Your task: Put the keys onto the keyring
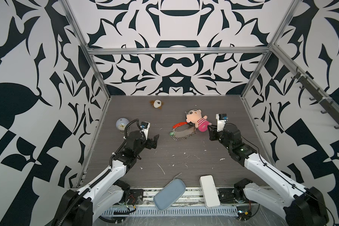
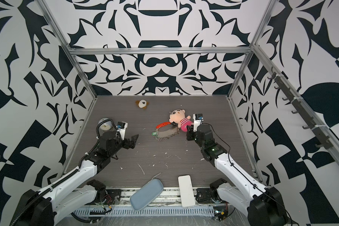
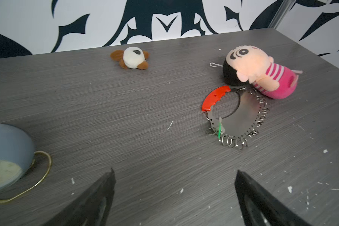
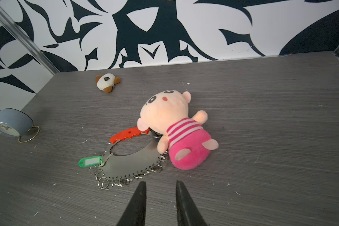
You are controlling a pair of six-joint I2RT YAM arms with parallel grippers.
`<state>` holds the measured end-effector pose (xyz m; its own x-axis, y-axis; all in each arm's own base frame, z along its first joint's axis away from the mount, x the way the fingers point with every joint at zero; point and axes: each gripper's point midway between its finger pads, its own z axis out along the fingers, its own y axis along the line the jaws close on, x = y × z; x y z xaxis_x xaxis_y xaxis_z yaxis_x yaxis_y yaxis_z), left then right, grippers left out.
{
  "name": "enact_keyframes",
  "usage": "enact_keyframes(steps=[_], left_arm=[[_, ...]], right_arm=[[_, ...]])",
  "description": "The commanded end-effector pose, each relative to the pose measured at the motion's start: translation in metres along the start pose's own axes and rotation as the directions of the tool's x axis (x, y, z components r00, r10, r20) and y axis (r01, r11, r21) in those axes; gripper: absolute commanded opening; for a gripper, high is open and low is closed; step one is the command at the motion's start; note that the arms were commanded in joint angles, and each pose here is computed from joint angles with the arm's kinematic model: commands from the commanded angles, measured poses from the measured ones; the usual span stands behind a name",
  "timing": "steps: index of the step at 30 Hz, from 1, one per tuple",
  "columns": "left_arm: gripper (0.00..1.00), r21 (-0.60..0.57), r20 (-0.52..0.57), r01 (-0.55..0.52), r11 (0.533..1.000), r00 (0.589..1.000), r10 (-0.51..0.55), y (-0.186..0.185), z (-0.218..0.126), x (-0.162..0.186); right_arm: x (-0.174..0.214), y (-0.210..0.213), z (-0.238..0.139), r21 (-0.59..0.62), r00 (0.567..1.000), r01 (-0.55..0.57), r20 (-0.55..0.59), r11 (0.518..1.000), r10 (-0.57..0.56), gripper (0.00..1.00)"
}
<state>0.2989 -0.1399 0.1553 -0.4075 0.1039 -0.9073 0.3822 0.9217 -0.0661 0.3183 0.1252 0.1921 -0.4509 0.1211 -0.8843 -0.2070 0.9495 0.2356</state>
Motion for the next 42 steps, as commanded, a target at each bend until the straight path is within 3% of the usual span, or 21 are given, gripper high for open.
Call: enact_keyframes(steps=[1,5,9,11,13,15,18,22,26,33,42], left_arm=[[1.00,-0.099,-0.038,0.007,0.995,0.999,-0.010,0.018,-0.009,0.007],[1.00,-0.239,-0.042,0.059,0.969,0.997,-0.071,0.041,-0.014,0.009],[0.99,-0.475,-0.030,0.127,0.871,0.987,-0.160,0.080,-0.026,0.012],[1.00,-0.528,-0.016,0.143,0.837,0.984,-0.178,0.089,-0.031,0.014],[0.99,-0.508,-0.007,0.149,0.849,0.984,-0.178,0.086,-0.032,0.013],[0.99,-0.491,0.018,0.163,0.856,0.984,-0.177,0.085,-0.035,0.012],[0.99,-0.502,0.056,0.182,0.846,0.982,-0.178,0.088,-0.041,0.010],[0.99,-0.481,0.054,0.184,0.857,0.982,-0.181,0.084,-0.042,0.010],[1.00,-0.485,0.038,0.174,0.857,0.983,-0.178,0.084,-0.038,0.011],[1.00,-0.484,0.006,0.158,0.861,0.984,-0.177,0.083,-0.032,0.012],[1.00,-0.482,0.038,0.176,0.858,0.983,-0.180,0.084,-0.038,0.011]], right_arm=[[0.008,-0.015,0.001,0.067,1.000,-0.006,0.012,0.998,0.006,0.30],[-0.010,-0.003,0.003,0.029,1.000,0.011,0.006,1.000,-0.011,0.30],[-0.023,-0.001,0.006,0.046,0.999,0.054,-0.005,0.997,-0.054,0.30],[-0.020,-0.002,0.013,0.049,0.999,0.045,0.001,0.998,-0.045,0.30],[-0.012,-0.011,0.022,0.095,1.000,0.020,-0.008,0.995,-0.019,0.30],[-0.009,-0.041,0.024,0.275,1.000,0.011,-0.029,0.961,-0.003,0.30],[-0.014,-0.069,0.018,0.437,0.995,0.102,-0.045,0.893,-0.092,0.34],[-0.016,-0.091,0.005,0.544,0.965,0.232,-0.026,0.806,-0.260,0.37],[-0.005,-0.127,-0.010,0.662,0.958,0.209,0.007,0.720,-0.285,0.45],[0.019,-0.176,0.004,0.707,0.982,0.131,0.005,0.695,-0.190,0.45],[0.027,-0.184,0.030,0.712,0.989,0.053,0.062,0.700,-0.138,0.45]])
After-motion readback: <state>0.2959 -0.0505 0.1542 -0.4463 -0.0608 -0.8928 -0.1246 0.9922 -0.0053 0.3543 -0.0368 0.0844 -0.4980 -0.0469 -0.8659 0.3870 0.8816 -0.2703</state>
